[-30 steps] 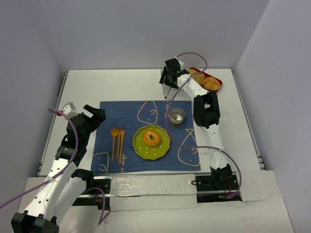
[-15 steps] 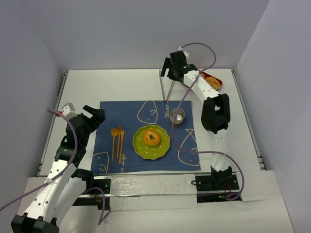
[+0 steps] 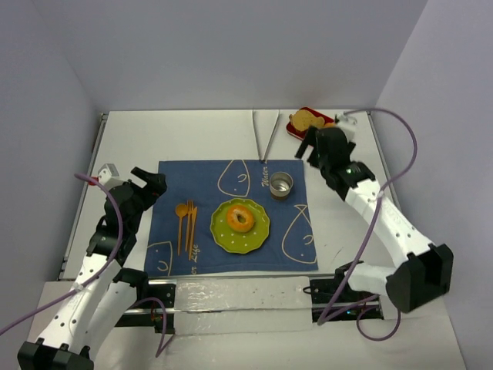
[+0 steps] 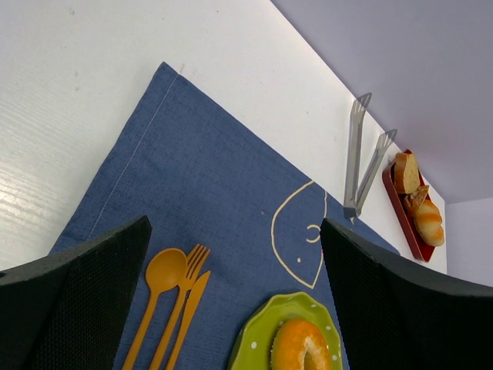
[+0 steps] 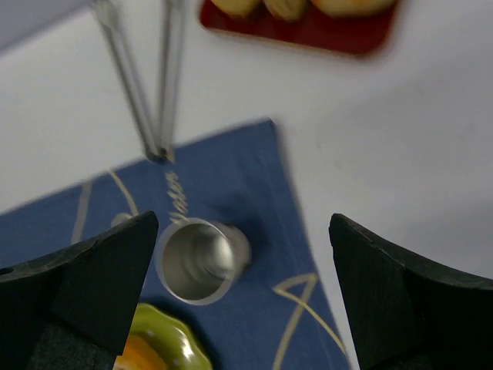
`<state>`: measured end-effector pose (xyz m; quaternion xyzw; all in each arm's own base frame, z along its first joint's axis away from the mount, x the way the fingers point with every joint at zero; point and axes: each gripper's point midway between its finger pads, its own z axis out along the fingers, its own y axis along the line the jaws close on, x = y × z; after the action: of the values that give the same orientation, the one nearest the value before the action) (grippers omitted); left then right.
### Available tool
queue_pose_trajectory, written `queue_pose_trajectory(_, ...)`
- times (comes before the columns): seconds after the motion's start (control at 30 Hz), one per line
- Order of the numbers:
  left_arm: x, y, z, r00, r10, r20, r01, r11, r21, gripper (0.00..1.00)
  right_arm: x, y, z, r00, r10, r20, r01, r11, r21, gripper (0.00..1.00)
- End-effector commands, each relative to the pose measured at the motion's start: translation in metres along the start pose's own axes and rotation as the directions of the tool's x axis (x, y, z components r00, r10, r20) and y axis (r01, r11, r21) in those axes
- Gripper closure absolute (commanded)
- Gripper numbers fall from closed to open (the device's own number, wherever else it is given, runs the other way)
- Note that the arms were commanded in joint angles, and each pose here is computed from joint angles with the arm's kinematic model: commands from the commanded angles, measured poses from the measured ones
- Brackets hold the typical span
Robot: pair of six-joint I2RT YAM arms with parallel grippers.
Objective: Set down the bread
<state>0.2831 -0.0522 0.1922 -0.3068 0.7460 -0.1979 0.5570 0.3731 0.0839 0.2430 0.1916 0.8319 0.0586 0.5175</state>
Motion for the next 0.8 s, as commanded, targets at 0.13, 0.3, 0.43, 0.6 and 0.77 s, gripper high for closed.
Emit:
queue_pose_trajectory(0.13,-0.017,-0.005,-0.002,0.998,-0.002,0.059,0.002,1.000,0.001,0.01,0.055,-0.069,-0.041,0.993,0.108,0.041,-0.111,0.991,0.072,0.00)
queue_pose_trajectory(0.3,-0.014,-0.006,0.000,0.999,0.000,0.048,0.000,1.000,0.003,0.01,0.050,-0.080,-0.055,0.981,0.152,0.124,-0.159,0.986,0.045,0.00)
queue_pose_trajectory(0.43,-0.012,-0.005,0.001,0.999,0.000,0.038,0.000,1.000,0.001,0.01,0.048,-0.079,-0.061,0.976,0.170,0.137,-0.174,0.985,0.020,0.00)
queue_pose_trajectory(0.6,-0.013,-0.007,0.000,0.999,-0.006,0.043,0.005,1.000,0.012,0.01,0.053,-0.084,-0.062,0.978,0.173,0.119,-0.180,0.982,0.050,0.00)
queue_pose_trajectory(0.77,-0.009,-0.011,0.001,1.000,-0.002,0.023,0.002,0.999,0.035,0.01,0.057,-0.089,-0.060,0.978,0.174,0.112,-0.183,0.980,0.079,0.00)
